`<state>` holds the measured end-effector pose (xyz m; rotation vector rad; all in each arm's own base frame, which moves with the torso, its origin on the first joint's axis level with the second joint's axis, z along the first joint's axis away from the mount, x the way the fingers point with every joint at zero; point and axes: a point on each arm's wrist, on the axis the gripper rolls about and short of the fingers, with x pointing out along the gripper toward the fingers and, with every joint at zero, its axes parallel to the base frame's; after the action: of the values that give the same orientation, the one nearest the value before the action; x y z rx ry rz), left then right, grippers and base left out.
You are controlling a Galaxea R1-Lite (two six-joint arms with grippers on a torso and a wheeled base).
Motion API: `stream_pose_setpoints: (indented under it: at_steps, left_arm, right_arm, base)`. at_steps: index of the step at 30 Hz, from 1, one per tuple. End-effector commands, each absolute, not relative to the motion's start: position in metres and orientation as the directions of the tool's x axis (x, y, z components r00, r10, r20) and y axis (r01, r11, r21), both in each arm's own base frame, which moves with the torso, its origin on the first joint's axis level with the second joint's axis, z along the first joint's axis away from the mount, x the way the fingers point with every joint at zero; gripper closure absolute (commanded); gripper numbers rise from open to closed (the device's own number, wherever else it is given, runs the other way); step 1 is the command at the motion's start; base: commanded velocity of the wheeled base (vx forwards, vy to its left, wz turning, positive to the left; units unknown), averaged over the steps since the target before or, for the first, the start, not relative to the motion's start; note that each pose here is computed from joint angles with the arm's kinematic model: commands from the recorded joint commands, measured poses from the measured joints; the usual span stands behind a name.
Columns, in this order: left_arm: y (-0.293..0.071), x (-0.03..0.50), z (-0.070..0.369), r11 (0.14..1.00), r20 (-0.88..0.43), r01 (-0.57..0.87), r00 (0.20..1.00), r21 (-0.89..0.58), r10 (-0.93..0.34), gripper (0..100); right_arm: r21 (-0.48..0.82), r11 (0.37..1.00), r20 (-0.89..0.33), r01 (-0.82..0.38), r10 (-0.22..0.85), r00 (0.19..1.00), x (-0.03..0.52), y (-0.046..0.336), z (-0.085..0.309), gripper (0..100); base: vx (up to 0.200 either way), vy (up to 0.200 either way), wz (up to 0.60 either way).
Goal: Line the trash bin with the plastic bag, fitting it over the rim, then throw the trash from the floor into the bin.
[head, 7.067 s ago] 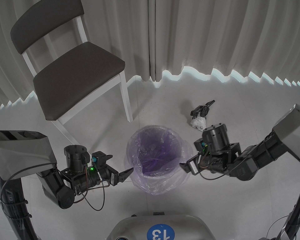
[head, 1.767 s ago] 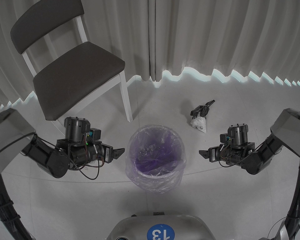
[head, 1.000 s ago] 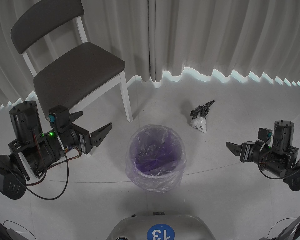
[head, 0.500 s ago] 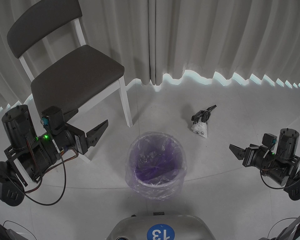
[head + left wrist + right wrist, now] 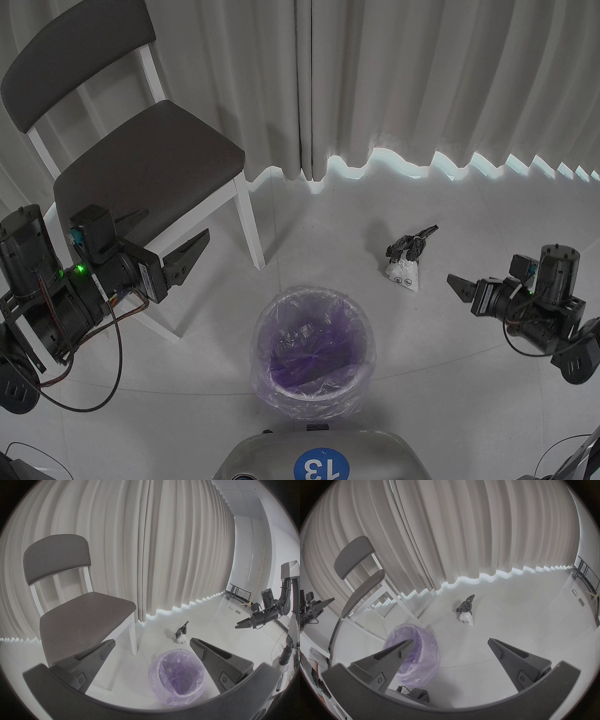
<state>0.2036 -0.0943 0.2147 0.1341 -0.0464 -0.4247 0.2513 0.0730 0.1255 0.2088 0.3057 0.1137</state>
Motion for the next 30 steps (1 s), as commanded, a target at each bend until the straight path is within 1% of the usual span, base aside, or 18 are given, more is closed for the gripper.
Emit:
stream_pose_setpoints:
  at_steps: [1,2,5,9,12,13,15,16,17,18,21,24,25,26,27,30]
  left_arm:
    - [-0.09,0.199,0.226,0.909,0.063,0.393,0.912,0.14,-0.404,0]
    - [-0.089,0.198,0.226,0.91,0.064,0.39,0.914,0.14,-0.402,0]
    - [-0.084,0.196,0.227,0.916,0.072,0.377,0.919,0.14,-0.389,0]
    - [-0.076,0.203,0.233,0.931,0.092,0.335,0.932,0.143,-0.35,0]
    - [-0.077,0.205,0.235,0.934,0.096,0.328,0.935,0.142,-0.342,0]
    - [-0.079,0.206,0.236,0.93,0.1,0.337,0.931,0.145,-0.352,0]
    - [-0.081,0.205,0.237,0.927,0.103,0.344,0.927,0.15,-0.361,0]
    - [-0.084,0.203,0.236,0.919,0.101,0.362,0.92,0.158,-0.379,0]
    - [-0.085,0.204,0.236,0.918,0.101,0.364,0.919,0.158,-0.382,0]
    - [-0.085,0.204,0.236,0.918,0.101,0.363,0.919,0.159,-0.381,0]
    - [-0.087,0.204,0.237,0.914,0.104,0.367,0.916,0.176,-0.388,0]
    - [-0.087,0.204,0.237,0.91,0.104,0.363,0.916,0.2,-0.388,0]
    - [-0.086,0.202,0.237,0.91,0.104,0.361,0.917,0.203,-0.386,0]
    - [-0.086,0.202,0.236,0.911,0.103,0.361,0.917,0.201,-0.386,0]
    - [-0.085,0.202,0.235,0.911,0.098,0.363,0.917,0.198,-0.386,0]
    - [-0.085,0.2,0.232,0.909,0.089,0.367,0.917,0.197,-0.39,0]
  right_arm:
    - [0.225,0.973,-0.269,-0.05,0.112,0.957,0.295,0.073,0.123,0]
    - [0.216,0.975,-0.274,-0.058,0.118,0.955,0.31,0.074,0.128,0]
    - [0.209,0.972,-0.298,-0.102,0.163,0.94,0.332,0.081,0.135,0]
    - [0.213,0.973,-0.262,-0.091,0.147,0.954,0.364,0.078,0.138,0]
    - [0.219,0.972,-0.246,-0.088,0.142,0.959,0.379,0.078,0.135,0]
    - [0.227,0.971,-0.263,-0.081,0.141,0.954,0.385,0.079,0.125,0]
    - [0.241,0.966,-0.266,-0.088,0.153,0.952,0.386,0.079,0.121,0]
    - [0.303,0.946,-0.268,-0.117,0.203,0.942,0.392,0.081,0.114,0]
    - [0.354,0.927,-0.264,-0.128,0.23,0.937,0.398,0.082,0.107,0]
    - [0.378,0.917,-0.256,-0.128,0.236,0.937,0.403,0.082,0.105,0]
    - [0.423,0.901,-0.244,-0.1,0.219,0.945,0.422,0.082,0.092,0]
    - [0.435,0.897,-0.238,-0.08,0.2,0.95,0.433,0.081,0.085,0]
    - [0.445,0.894,-0.24,-0.046,0.169,0.956,0.444,0.083,0.075,0]
    - [0.448,0.893,-0.24,-0.041,0.164,0.957,0.445,0.083,0.074,0]
    - [0.448,0.894,-0.241,-0.015,0.137,0.961,0.453,0.084,0.065,0]
    - [0.444,0.896,-0.244,0.014,0.106,0.964,0.466,0.082,0.05,0]
  base:
    - [0.0,0.0,0.0]
    - [0.0,0.0,0.0]
    - [0.0,0.0,0.0]
    - [0.0,0.0,0.0]
    - [0.0,0.0,0.0]
    - [0.0,0.0,0.0]
    - [0.0,0.0,0.0]
    - [0.0,0.0,0.0]
    - [0.0,0.0,0.0]
    - [0.0,0.0,0.0]
    - [0.0,0.0,0.0]
    - [0.0,0.0,0.0]
    - [0.0,0.0,0.0]
    - [0.0,0.0,0.0]
    - [0.0,0.0,0.0]
    - [0.0,0.0,0.0]
